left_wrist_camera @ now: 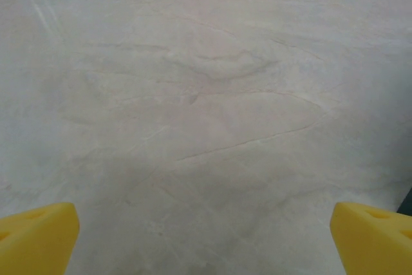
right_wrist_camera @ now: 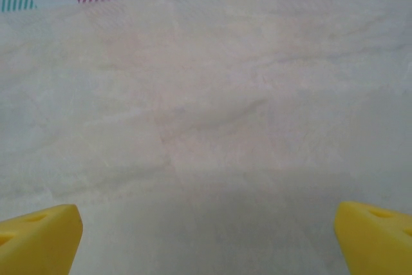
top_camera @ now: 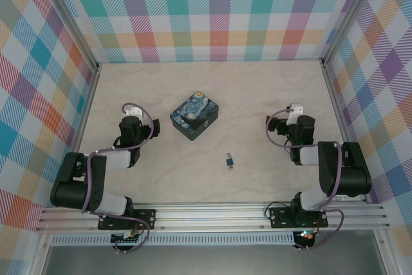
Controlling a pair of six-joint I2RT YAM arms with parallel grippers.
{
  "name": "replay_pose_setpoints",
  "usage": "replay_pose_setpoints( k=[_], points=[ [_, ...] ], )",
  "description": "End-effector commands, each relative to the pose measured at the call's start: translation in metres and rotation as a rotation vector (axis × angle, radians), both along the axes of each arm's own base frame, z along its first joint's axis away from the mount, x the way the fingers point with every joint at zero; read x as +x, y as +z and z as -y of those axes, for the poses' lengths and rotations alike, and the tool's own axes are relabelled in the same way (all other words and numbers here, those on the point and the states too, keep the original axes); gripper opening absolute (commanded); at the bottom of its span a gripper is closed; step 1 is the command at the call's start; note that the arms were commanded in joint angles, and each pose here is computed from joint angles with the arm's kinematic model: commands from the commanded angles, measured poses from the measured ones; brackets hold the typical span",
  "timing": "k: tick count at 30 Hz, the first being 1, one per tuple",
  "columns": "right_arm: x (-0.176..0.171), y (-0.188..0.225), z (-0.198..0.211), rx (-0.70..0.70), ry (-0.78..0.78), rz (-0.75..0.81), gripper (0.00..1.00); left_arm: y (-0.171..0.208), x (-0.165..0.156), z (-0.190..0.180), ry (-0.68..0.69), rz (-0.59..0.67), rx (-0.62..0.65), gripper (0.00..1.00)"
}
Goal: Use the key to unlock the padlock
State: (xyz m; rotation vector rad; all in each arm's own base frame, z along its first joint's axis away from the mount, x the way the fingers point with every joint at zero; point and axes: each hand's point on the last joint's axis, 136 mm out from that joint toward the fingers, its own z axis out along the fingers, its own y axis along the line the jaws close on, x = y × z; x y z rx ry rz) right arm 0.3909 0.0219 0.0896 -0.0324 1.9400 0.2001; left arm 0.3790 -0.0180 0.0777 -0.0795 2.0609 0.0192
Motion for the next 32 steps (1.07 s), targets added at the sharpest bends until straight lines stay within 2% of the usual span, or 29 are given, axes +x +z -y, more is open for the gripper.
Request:
replay_pose_setpoints(
  k=[1,9,32],
  points=[
    [0.005,0.003,0.002,-0.006,-0.007,-0.001,1.0,0.011,0.018,0.008,-0.069,0.079,0.006,1.0],
    [0.005,0.003,0.002,-0.006,-0.008,-0.001,1.0,0.0,0.019,-0.005,-0.022,0.074,-0.032,1.0],
    [0.006,0.003,-0.003,-0.022,0.016,-0.006,1.0,0.001,0.019,-0.005,-0.02,0.078,-0.029,1.0]
  ],
)
